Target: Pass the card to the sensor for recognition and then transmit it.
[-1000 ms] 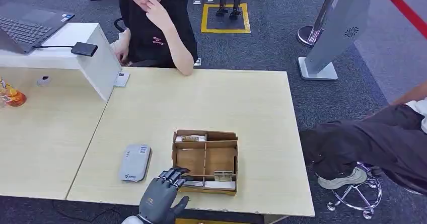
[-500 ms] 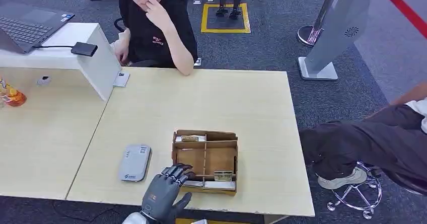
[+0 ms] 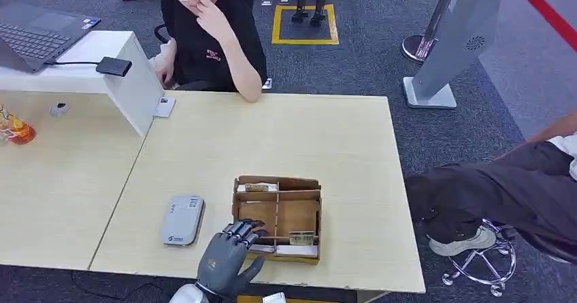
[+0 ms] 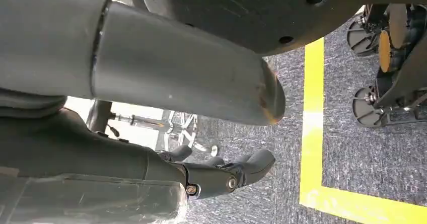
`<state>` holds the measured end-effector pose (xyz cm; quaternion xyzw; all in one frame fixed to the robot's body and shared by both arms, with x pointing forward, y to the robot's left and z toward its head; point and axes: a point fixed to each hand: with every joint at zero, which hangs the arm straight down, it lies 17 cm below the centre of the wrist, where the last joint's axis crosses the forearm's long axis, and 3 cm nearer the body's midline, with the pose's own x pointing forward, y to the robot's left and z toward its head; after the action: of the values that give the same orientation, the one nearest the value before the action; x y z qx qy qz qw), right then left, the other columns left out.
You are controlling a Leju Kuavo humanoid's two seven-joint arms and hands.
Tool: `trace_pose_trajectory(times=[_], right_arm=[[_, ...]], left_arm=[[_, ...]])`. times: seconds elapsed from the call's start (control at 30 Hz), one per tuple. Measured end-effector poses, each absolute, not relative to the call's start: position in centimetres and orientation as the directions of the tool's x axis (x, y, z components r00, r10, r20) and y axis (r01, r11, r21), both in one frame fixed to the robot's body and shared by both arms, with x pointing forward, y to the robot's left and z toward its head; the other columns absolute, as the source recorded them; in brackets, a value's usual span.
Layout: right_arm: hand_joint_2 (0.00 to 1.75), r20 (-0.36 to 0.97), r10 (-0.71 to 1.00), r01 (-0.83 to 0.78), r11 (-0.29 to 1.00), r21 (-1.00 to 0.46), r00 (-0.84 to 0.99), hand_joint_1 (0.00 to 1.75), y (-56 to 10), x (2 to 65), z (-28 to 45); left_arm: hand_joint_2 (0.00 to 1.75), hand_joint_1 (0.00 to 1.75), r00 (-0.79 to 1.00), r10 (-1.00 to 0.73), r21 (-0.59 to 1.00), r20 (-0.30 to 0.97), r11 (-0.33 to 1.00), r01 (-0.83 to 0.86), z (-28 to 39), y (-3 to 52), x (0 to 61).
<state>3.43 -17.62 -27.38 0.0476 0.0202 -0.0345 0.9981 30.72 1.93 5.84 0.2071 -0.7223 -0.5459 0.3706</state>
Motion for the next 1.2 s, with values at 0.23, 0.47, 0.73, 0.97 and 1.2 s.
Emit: trace_pose_trajectory(times=[0.23,0.47,0.73,0.97,1.2], right_arm=[[0.0,-0.043,-0.067,0.071,0.993,0.094,0.997,0.0,-17.6,3.4,-27.4],[0.0,-0.043,-0.067,0.071,0.993,0.093,0.997,0.0,-17.6,3.4,-27.4],[0.0,-0.043,-0.066,0.07,0.993,0.094,0.997,0.0,-17.6,3.4,-27.4],[0.0,-0.042,-0.067,0.071,0.993,0.095,0.997,0.0,-17.6,3.5,-27.4],[0.0,-0.039,-0.068,0.071,0.993,0.096,0.997,0.0,-17.6,3.5,-27.4]], left_arm=[[1.75,0.68,-0.628,-0.716,0.946,0.304,0.304,0.111,5.3,2.0,30.9],[1.75,0.65,-0.631,-0.717,0.948,0.295,0.3,0.103,5.1,2.0,30.8],[1.75,0.59,-0.614,-0.743,0.961,0.268,0.249,0.119,4.1,2.6,31.2],[1.75,0.8,-0.604,-0.764,0.972,0.227,0.217,0.092,3.9,3.3,31.5],[1.75,1.75,-0.602,-0.77,0.976,0.209,0.205,0.077,3.9,3.6,31.6]])
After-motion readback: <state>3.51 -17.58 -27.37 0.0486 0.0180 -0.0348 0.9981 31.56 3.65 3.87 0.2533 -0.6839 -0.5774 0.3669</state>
